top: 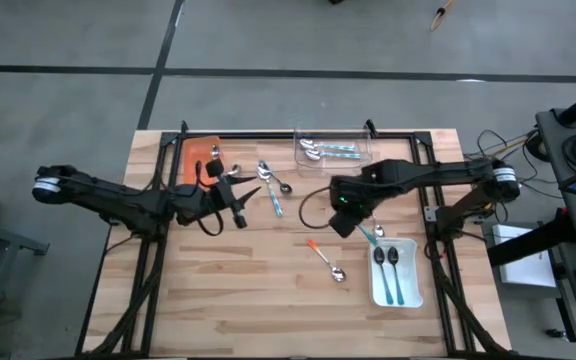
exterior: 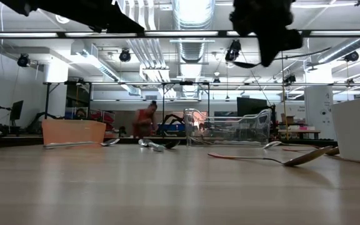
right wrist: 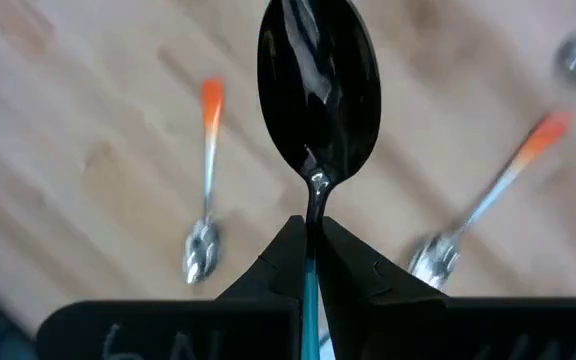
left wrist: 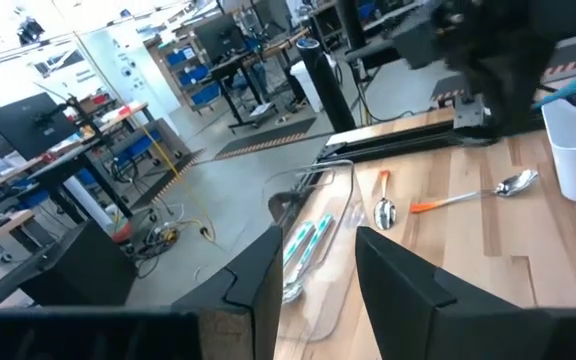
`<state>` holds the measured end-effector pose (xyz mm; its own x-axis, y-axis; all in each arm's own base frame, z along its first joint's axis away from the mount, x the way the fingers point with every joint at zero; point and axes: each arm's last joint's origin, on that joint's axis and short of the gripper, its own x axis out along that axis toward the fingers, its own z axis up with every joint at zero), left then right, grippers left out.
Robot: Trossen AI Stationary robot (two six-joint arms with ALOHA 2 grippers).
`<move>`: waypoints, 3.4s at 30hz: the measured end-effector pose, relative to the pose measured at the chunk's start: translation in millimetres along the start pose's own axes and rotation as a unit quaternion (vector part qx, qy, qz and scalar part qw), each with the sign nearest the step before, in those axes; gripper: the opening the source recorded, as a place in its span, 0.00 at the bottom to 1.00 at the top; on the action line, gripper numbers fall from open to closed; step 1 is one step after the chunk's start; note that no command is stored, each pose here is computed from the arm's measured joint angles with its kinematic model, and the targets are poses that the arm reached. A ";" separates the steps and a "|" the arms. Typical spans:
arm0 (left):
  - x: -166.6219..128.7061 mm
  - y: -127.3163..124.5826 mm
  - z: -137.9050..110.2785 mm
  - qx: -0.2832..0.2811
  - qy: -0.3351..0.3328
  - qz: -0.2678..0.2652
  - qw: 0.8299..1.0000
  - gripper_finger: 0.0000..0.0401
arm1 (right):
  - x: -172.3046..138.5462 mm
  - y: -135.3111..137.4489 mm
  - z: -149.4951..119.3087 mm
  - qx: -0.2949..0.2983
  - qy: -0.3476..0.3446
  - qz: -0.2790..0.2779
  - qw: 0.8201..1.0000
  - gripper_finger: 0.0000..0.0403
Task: Sort silverware by color (type)
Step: Put the blue spoon into the white bin
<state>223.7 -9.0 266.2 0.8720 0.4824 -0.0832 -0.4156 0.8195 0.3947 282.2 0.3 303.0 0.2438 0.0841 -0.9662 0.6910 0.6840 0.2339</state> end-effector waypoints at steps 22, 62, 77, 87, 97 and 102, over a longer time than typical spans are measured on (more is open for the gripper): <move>0.1 -0.4 0.9 0.004 0.006 -0.003 1.000 0.27 | 10.8 -39.2 -125.2 0.235 0.041 0.096 0.966 0.02; 0.1 -0.4 0.8 -0.009 0.007 -0.002 1.000 0.27 | 64.5 -31.0 -174.9 0.367 0.101 0.007 0.925 0.02; 0.1 -0.4 0.8 -0.009 0.007 -0.002 1.000 0.27 | 76.5 -32.0 -174.4 0.377 0.067 -0.042 0.923 0.02; 0.1 -0.3 0.8 -0.009 0.007 -0.002 1.000 0.27 | 76.8 -32.5 -170.9 0.381 0.006 -0.028 0.924 0.02; 0.1 -0.3 0.8 -0.009 0.007 -0.002 1.000 0.27 | 78.0 -33.9 -169.2 0.379 -0.028 -0.023 0.925 0.02; 0.1 -0.4 0.8 -0.009 0.006 -0.002 1.000 0.27 | 84.6 -38.4 -170.4 0.378 -0.031 -0.029 0.925 0.02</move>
<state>224.1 -9.5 266.8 0.8703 0.4829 -0.0968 -0.4167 0.8268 0.3777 160.4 104.6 193.8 0.2144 0.0057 -0.9767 0.9766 -0.0190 0.2143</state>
